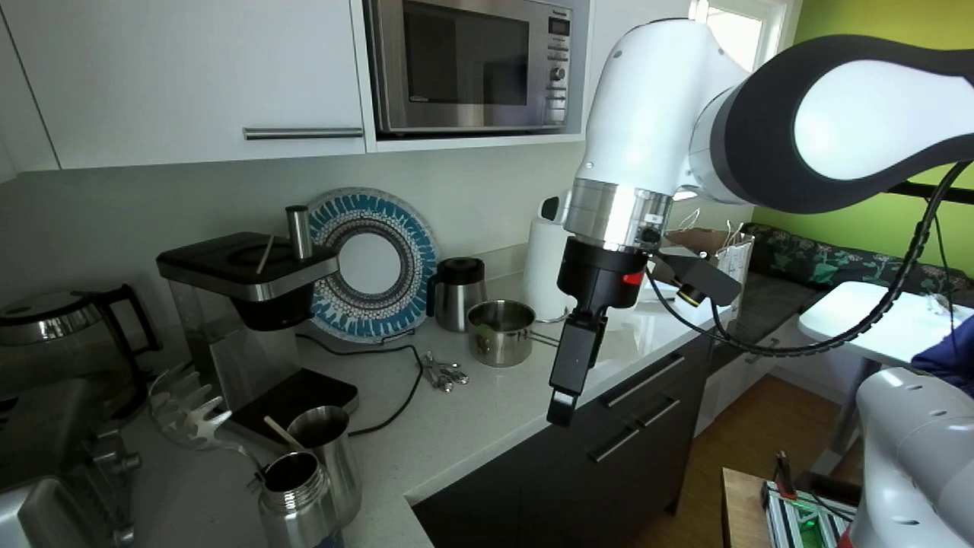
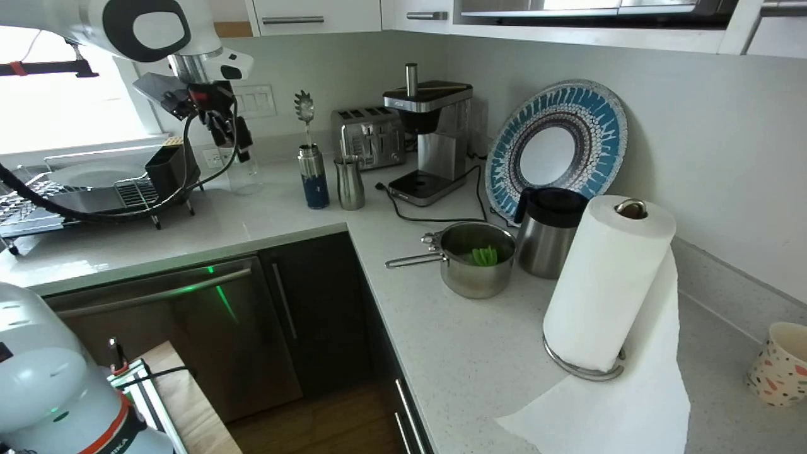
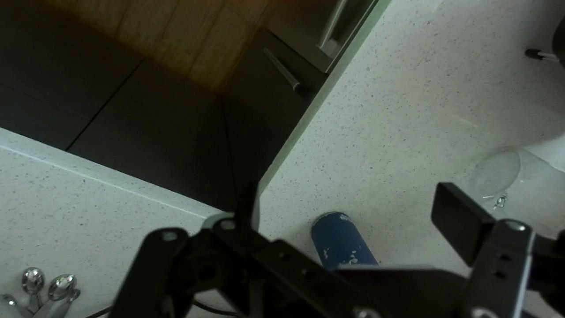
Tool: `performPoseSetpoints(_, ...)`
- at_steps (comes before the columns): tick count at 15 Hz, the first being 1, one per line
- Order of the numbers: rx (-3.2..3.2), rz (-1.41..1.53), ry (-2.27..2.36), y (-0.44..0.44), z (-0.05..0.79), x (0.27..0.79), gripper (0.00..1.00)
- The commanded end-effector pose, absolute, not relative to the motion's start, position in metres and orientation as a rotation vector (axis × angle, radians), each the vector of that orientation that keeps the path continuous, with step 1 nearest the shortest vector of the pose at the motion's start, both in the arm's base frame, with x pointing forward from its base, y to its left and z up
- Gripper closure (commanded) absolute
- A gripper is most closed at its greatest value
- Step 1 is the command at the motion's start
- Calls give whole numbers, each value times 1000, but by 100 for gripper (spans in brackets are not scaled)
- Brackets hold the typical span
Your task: Move the paper towel to the left
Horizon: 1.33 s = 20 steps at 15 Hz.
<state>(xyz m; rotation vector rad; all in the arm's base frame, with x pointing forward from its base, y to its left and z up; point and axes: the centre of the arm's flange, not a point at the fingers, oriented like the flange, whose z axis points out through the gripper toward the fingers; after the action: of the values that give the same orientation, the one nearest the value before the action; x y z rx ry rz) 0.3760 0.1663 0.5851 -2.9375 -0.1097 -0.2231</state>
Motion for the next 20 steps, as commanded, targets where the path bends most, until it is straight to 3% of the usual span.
performPoseSetpoints(1, -2938, -223, -110, 166, 585, 376, 0)
performPoseSetpoints(9, -3061, -885, -28, 69, 641, 423, 0)
performPoseSetpoints(17, -2899, -861, 564, -128, 675, 395, 0)
performPoseSetpoints(20, -2904, -896, 605, -140, 675, 393, 0)
